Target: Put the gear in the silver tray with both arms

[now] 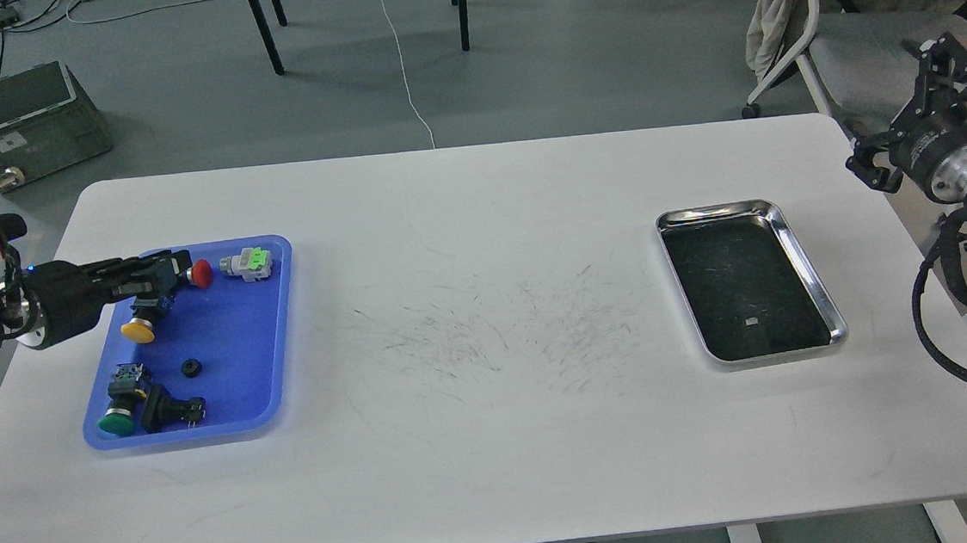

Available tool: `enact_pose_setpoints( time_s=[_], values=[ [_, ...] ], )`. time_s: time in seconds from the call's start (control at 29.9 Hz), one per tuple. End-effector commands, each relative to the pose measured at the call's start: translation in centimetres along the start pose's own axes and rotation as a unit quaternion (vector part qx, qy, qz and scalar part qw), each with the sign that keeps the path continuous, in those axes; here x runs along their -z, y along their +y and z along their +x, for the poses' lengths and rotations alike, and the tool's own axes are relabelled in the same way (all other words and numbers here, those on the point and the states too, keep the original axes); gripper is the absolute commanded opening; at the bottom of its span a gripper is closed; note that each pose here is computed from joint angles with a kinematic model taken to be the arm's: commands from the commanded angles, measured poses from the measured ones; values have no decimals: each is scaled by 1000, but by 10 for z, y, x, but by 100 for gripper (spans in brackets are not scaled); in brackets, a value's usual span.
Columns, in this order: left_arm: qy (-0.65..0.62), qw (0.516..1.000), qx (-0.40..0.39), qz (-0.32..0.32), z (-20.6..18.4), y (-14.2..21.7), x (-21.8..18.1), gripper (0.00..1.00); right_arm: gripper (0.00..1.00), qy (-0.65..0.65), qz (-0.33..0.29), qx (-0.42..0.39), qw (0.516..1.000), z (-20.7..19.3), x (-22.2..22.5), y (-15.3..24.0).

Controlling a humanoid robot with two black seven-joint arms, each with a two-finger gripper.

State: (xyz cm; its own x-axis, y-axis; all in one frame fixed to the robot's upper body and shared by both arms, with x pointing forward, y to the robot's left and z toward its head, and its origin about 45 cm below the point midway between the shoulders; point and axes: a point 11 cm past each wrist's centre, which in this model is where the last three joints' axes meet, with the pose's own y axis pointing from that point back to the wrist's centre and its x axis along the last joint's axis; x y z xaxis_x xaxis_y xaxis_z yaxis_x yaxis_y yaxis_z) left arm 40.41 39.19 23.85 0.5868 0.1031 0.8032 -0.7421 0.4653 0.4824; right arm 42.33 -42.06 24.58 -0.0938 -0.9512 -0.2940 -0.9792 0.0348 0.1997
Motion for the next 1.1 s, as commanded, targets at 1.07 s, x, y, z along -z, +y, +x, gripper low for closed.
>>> enact_pose_setpoints(
  time_s=[1.07],
  values=[
    [-216,950,150,-171,-100,-200,-227,6,100,29,11,-8,999,12,20,3]
  ],
)
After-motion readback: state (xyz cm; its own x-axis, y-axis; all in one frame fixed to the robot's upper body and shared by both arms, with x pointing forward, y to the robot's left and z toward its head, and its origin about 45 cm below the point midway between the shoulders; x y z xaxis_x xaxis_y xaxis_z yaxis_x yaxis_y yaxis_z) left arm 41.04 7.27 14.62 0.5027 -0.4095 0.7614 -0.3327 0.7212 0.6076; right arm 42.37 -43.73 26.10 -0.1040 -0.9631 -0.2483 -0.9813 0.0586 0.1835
